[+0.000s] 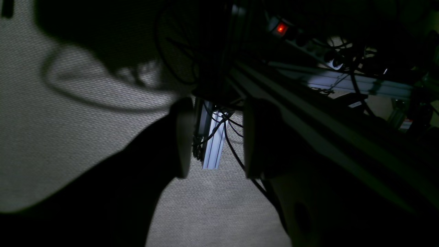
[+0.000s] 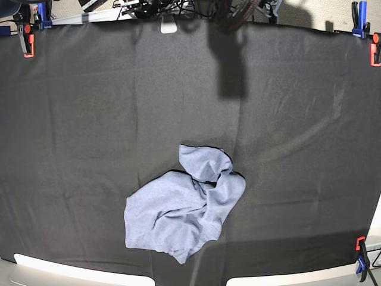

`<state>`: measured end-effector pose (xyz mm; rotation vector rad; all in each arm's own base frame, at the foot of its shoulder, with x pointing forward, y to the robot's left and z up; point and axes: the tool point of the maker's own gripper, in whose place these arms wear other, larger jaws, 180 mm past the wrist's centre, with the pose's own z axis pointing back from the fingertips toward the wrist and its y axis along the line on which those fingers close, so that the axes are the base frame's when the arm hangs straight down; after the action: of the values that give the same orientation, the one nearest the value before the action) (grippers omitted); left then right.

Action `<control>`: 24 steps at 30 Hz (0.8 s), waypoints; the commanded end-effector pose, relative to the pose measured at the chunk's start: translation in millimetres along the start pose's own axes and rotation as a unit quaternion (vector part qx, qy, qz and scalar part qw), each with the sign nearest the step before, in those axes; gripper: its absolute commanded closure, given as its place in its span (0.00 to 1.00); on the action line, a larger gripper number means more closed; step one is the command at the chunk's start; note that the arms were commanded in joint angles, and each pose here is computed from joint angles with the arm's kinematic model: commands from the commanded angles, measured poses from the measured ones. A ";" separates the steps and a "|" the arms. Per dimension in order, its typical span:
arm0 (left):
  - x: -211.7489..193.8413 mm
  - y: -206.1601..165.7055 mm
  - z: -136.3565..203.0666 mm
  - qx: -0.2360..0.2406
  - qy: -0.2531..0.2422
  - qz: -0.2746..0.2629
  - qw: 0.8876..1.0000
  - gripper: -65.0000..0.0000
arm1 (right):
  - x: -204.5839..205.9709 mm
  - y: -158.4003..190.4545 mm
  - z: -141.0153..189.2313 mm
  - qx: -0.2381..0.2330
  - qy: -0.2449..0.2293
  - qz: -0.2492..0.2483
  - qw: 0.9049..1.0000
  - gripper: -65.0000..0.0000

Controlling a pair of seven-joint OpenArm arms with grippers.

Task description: Layout the t-shirt on the table in an organized manner, then fold the t-shirt properly

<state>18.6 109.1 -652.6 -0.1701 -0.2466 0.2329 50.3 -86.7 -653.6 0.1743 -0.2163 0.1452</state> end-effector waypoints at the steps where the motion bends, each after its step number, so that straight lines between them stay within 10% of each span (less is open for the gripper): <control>1: 1.3 1.4 1.0 -0.002 -0.007 0.002 1.000 0.67 | 6.6 -1.2 0.0 0.000 -0.011 0.001 1.000 0.64; 24: -4.6 2.2 1.8 -0.001 0.003 0.003 1.000 0.67 | -6.5 0.9 1.7 0.002 -0.001 0.001 1.000 0.64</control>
<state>14.5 109.2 -652.8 -0.1699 -0.2373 0.2358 41.3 -86.5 -654.1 0.1754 -0.2037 0.1444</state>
